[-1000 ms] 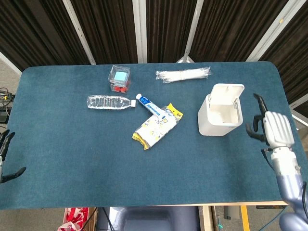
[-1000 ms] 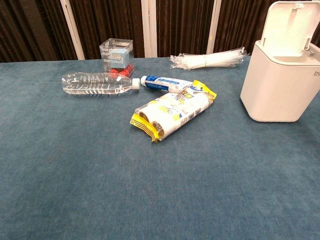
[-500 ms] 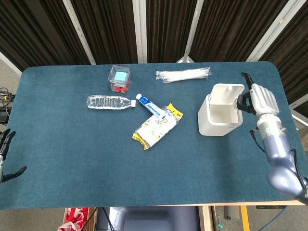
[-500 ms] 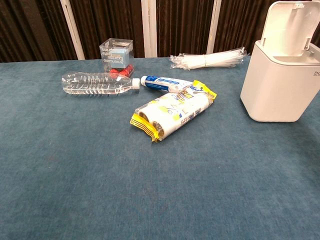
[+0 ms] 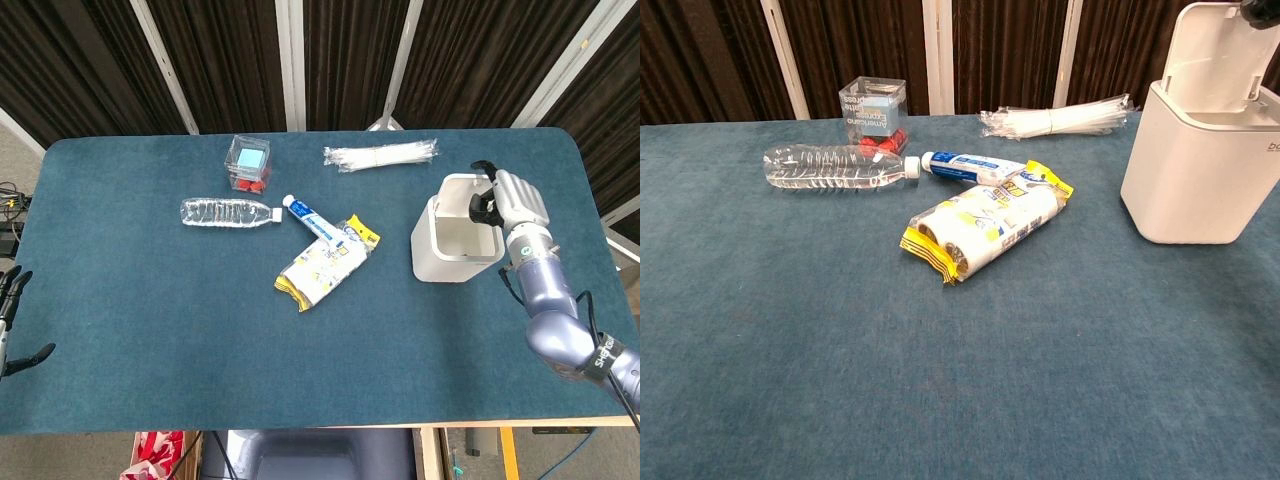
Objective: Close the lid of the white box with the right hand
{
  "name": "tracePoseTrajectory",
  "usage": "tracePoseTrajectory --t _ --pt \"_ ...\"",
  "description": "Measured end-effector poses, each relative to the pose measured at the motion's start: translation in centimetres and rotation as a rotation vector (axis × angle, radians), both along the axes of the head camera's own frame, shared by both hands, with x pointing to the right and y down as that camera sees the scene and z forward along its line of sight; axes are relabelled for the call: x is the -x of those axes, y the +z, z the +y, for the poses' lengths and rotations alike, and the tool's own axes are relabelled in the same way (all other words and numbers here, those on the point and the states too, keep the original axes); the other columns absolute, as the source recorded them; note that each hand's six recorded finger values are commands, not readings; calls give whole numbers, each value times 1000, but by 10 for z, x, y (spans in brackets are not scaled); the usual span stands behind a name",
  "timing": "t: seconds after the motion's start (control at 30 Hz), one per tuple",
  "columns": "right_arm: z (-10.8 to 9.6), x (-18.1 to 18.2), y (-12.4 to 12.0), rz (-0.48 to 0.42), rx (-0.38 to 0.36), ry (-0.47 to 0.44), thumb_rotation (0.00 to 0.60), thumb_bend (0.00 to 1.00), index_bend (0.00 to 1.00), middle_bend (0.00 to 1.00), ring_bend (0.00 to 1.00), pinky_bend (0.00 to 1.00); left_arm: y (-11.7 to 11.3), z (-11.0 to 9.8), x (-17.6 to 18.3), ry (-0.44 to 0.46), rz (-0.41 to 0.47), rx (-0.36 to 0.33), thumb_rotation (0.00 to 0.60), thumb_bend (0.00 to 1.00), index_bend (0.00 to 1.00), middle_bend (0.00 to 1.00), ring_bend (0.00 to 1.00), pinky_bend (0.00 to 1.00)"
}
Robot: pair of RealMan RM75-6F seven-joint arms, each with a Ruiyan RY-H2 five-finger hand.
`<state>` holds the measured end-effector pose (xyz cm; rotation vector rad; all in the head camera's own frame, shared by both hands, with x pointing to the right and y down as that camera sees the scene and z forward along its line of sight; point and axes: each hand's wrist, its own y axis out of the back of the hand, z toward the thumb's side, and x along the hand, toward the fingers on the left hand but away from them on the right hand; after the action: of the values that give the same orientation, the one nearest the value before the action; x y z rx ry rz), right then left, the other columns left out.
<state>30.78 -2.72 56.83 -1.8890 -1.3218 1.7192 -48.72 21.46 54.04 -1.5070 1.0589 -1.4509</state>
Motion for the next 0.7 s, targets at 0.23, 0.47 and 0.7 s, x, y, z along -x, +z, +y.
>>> tracePoseTrajectory --t 0.23,0.47,0.7 --pt "-2 3 4 16 5 7 600 698 387 844 964 846 2 -1 1 -5 2 4 600 0 0 0 0 0" --pt "7 3 -1 12 11 4 600 698 388 844 964 846 1 0 0 -2 8 4 600 0 0 0 0 0" --pt "27 5 -7 -21 30 -11 600 698 388 844 964 846 -1 1 -4 12 11 -1 600 0 0 0 0 0"
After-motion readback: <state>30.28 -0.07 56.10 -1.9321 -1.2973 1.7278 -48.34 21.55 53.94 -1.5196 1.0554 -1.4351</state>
